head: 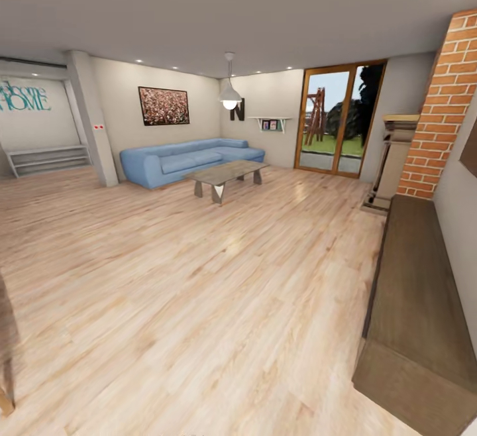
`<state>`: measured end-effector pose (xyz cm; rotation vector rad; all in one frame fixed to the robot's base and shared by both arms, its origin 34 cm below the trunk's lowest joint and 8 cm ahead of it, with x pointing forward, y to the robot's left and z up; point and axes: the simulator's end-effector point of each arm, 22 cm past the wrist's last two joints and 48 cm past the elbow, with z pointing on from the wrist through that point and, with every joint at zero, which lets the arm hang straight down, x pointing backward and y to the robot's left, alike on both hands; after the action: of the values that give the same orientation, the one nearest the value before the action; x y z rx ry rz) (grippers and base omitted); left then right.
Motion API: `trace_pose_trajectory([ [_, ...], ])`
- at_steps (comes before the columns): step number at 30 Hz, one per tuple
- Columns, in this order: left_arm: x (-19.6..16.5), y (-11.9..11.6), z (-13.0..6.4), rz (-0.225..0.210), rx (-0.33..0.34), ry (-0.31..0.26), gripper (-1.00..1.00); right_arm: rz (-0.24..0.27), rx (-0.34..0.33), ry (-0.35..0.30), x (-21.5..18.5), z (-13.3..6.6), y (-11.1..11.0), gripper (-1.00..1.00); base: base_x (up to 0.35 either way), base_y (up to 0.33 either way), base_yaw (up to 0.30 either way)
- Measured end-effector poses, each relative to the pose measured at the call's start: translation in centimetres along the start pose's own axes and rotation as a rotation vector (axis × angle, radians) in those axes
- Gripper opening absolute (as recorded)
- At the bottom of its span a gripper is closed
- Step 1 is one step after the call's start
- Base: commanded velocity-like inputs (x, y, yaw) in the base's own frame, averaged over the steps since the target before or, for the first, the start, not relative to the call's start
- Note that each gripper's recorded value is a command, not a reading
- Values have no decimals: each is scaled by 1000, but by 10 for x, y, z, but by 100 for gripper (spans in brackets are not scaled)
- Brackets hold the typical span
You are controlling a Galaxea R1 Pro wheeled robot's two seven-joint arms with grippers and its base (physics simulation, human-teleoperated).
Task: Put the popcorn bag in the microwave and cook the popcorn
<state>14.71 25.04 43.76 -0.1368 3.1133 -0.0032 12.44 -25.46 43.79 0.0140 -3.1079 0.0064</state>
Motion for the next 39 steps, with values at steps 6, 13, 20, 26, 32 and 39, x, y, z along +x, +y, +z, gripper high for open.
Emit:
trace_pose_trajectory([
  [6, 0, 6, 0, 5, -7, 0, 100, 0, 0, 0, 0, 0, 0, 100, 0, 0, 282],
  [13, 0, 7, 0, 6, -11, 1, 100, 2, 0, -2, 0, 0, 0, 100, 0, 0, 286],
  [20, 0, 7, 0, 6, -11, 1, 100, 13, 0, -3, -1, 0, 0, 100, 0, 0, 286],
  [26, 0, 7, 0, 6, -11, 1, 100, 17, 0, -14, -3, 0, 0, 100, 0, 0, 286],
  [32, 0, 7, 0, 6, -11, 1, 100, 12, 0, -27, -6, 0, 0, 100, 0, 0, 285],
  [39, 0, 7, 0, 5, -11, 1, 100, 12, 0, -36, -8, 0, 0, 100, 0, 0, 285],
])
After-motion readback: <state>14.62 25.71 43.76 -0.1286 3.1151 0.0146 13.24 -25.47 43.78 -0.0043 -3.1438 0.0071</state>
